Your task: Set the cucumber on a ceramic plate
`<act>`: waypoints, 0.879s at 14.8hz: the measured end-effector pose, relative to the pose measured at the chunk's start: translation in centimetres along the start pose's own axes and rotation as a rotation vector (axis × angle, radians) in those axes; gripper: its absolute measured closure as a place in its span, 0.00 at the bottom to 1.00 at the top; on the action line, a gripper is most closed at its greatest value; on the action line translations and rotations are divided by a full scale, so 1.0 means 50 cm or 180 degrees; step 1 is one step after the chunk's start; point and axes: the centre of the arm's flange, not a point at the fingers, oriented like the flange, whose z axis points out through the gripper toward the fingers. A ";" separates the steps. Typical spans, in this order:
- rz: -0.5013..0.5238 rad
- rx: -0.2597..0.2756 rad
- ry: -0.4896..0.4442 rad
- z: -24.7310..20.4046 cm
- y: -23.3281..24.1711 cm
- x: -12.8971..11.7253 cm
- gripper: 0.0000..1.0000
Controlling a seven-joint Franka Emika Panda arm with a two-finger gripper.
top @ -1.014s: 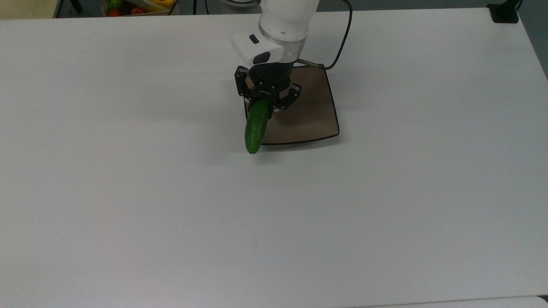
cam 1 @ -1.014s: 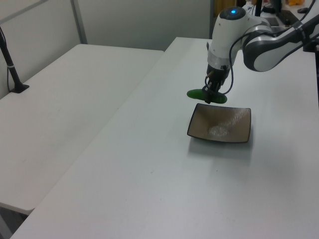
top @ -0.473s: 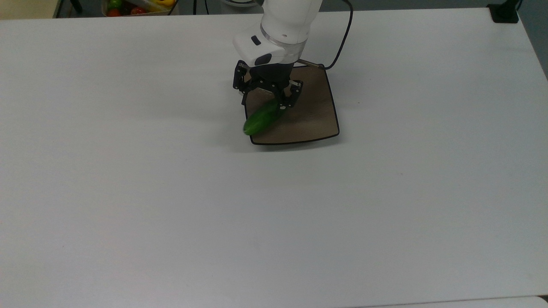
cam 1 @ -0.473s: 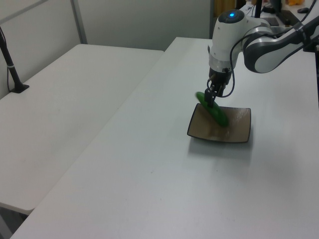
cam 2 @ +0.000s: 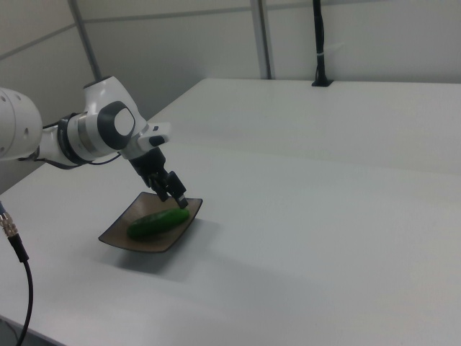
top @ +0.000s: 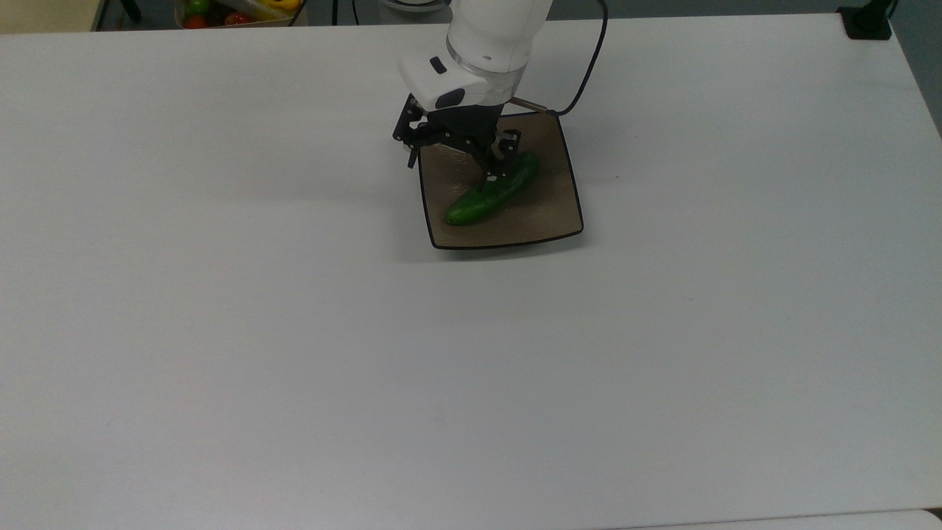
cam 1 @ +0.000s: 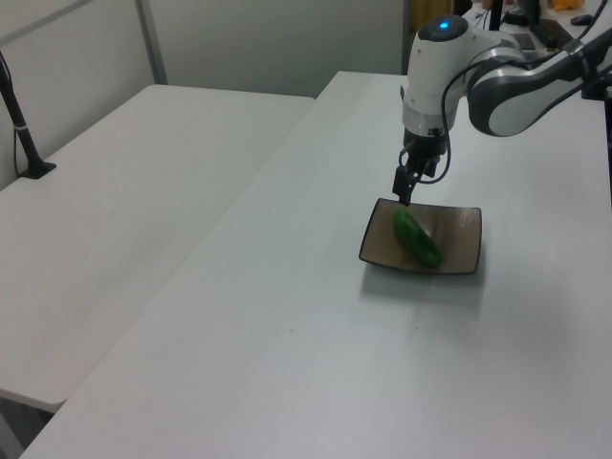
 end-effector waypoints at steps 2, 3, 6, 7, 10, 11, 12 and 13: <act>-0.0155 0.0017 -0.0160 -0.013 0.009 -0.008 0.00; -0.0259 0.0061 -0.0247 -0.026 0.016 -0.013 0.00; -0.0554 0.0314 -0.0432 -0.106 0.074 -0.021 0.00; -0.0600 0.0396 -0.0485 -0.132 0.108 -0.019 0.00; -0.0664 0.0646 -0.0630 -0.184 0.201 0.007 0.00; -0.0639 0.0714 -0.0628 -0.199 0.232 0.021 0.00; -0.0627 0.0749 -0.0613 -0.210 0.250 0.029 0.00; -0.0625 0.0759 -0.0597 -0.218 0.260 0.034 0.00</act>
